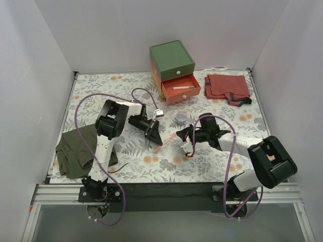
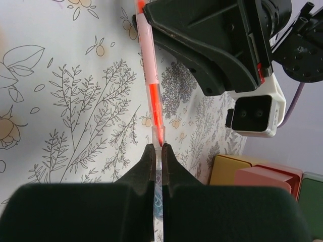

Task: Sort the stationery into containers
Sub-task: Close the pen cap on the pen.

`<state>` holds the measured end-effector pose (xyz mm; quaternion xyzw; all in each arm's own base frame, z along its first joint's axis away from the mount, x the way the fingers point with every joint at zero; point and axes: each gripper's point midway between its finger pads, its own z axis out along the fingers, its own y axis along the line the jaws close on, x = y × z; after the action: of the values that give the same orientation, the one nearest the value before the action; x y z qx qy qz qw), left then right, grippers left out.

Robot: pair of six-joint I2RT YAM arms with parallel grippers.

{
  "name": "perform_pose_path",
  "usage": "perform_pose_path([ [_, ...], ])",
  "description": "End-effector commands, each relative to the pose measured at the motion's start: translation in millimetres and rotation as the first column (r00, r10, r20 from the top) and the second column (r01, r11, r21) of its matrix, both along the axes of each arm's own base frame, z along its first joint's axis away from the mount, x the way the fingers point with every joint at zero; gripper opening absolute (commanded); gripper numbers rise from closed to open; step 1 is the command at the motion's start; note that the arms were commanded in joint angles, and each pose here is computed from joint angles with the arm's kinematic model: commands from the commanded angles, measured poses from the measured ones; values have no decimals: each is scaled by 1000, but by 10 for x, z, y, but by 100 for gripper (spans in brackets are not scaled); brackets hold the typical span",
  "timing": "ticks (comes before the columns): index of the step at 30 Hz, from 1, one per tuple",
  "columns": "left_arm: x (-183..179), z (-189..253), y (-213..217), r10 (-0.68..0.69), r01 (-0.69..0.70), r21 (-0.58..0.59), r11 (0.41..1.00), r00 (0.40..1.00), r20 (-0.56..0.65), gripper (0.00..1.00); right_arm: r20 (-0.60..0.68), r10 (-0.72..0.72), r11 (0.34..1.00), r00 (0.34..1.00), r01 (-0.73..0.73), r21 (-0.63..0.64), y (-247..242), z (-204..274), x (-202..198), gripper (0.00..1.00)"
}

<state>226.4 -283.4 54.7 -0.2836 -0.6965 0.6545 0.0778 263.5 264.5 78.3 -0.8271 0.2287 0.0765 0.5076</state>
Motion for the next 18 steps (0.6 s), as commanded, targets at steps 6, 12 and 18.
perform_pose_path([
  [6,356,262,-158,58,-59,-53,997,998,-18,0,99,70,996,993,-63,-68,79,29,16,1],
  [12,545,363,-232,104,-111,-93,989,991,-84,0,99,82,983,992,-65,-170,92,-99,-17,1],
  [18,730,459,-303,126,-142,-124,982,984,-126,0,79,79,976,994,-60,-212,148,-138,-60,1],
])
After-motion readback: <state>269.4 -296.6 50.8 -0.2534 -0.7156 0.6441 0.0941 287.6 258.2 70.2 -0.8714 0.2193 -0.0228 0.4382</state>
